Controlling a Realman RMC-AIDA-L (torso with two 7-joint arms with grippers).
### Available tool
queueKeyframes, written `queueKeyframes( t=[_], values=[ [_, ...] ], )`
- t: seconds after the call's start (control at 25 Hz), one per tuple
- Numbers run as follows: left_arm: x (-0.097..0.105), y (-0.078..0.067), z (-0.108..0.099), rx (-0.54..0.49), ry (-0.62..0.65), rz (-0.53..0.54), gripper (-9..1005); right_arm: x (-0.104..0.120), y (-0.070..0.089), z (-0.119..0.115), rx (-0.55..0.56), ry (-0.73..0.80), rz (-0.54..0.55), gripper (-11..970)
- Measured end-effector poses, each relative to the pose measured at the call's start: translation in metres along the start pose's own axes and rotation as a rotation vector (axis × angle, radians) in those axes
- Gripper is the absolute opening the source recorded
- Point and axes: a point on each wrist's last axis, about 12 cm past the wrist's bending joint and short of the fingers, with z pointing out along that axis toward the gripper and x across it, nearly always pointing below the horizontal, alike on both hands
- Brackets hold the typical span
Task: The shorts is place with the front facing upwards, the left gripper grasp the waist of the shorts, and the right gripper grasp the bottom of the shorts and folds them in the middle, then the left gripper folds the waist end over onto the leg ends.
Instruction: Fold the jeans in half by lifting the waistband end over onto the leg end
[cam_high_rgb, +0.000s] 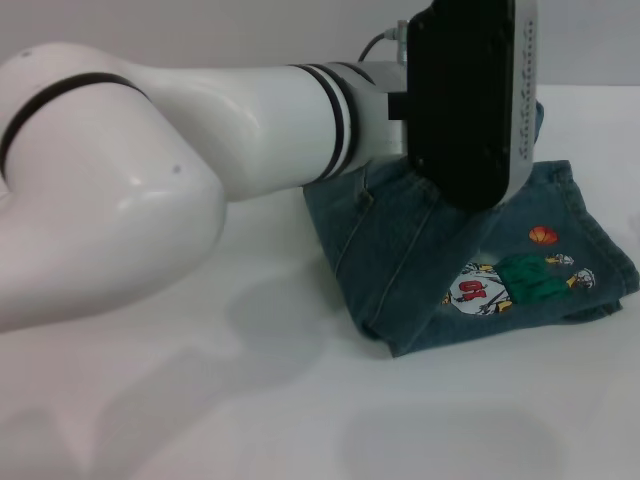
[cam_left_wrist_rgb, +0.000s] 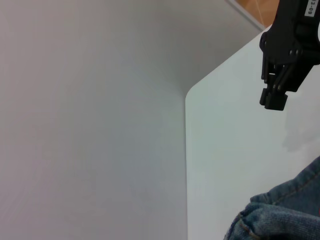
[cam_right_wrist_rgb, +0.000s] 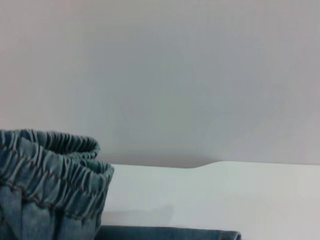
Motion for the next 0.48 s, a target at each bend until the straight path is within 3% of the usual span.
queueKeyframes(
  t=[0.48],
  values=[
    [-0.006, -0.005, 0.011, -0.014, -0.039, -0.049, 149, -0.003, -0.022, -0.028, 0.11, -0.074, 0.035, 92]
  ],
)
